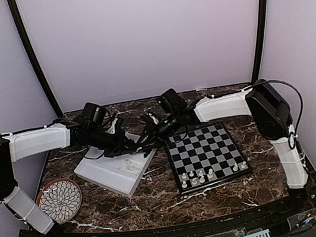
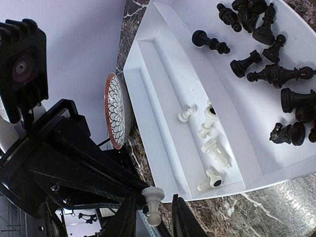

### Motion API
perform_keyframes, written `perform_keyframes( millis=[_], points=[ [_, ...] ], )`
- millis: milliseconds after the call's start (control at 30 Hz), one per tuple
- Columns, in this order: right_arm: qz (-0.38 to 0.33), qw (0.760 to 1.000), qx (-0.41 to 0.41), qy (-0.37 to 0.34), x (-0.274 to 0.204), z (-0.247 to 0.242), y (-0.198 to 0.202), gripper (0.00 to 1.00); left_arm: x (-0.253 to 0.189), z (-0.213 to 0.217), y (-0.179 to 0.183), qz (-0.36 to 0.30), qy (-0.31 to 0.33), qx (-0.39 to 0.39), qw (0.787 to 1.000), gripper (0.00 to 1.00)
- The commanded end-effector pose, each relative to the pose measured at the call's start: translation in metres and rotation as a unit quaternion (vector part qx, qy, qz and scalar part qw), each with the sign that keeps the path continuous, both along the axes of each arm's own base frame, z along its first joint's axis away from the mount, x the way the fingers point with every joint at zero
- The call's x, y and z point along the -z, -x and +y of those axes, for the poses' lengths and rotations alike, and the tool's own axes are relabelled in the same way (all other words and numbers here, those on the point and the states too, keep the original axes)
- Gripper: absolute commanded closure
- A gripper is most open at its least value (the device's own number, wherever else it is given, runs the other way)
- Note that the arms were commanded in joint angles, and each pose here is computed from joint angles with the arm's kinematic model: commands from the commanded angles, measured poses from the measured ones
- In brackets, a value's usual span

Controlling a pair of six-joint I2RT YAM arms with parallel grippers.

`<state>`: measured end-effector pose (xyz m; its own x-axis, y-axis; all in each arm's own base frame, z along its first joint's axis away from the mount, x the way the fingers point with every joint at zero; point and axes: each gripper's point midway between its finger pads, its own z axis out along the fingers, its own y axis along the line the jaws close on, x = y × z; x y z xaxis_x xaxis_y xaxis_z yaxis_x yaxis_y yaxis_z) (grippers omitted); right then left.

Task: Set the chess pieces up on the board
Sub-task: Pass from the left arm to the right

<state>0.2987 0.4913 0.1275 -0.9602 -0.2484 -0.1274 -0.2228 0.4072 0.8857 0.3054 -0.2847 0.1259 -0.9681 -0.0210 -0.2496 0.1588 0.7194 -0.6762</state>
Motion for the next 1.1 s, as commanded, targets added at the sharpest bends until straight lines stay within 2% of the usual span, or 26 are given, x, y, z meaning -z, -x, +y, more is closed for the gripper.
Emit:
perform_keyframes(
  millis=[0,133,467,667,933,1000,1067],
  points=[
    [-0.008,1.0,-0.014,-0.018,-0.009,0.01,0.001,0.74,-0.018,-0.004,-0.011,-0.022,0.016,-0.005,1.0,0.95],
    [-0.007,1.0,-0.012,-0.015,-0.009,0.01,-0.001,0.8,-0.017,-0.004,-0.013,-0.02,0.011,-0.007,1.0,0.95],
    [-0.008,1.0,-0.004,-0.006,-0.01,0.001,-0.004,0.77,-0.01,0.005,-0.018,-0.02,-0.013,-0.028,0.999,0.95],
    [-0.008,1.0,0.0,-0.004,-0.008,-0.002,-0.005,0.87,-0.012,0.001,-0.018,-0.019,-0.003,-0.026,0.999,0.95],
    [-0.014,1.0,0.011,-0.004,-0.009,-0.007,-0.012,0.9,-0.014,-0.005,-0.016,-0.013,0.013,-0.013,1.0,0.95],
    [-0.015,1.0,0.01,-0.007,-0.01,-0.007,-0.011,0.95,-0.014,-0.005,-0.015,-0.012,0.014,-0.012,1.0,0.92],
    [-0.022,1.0,0.012,-0.005,-0.012,-0.009,-0.012,0.98,-0.015,-0.005,-0.015,-0.011,0.014,-0.012,1.0,0.82]
  ],
)
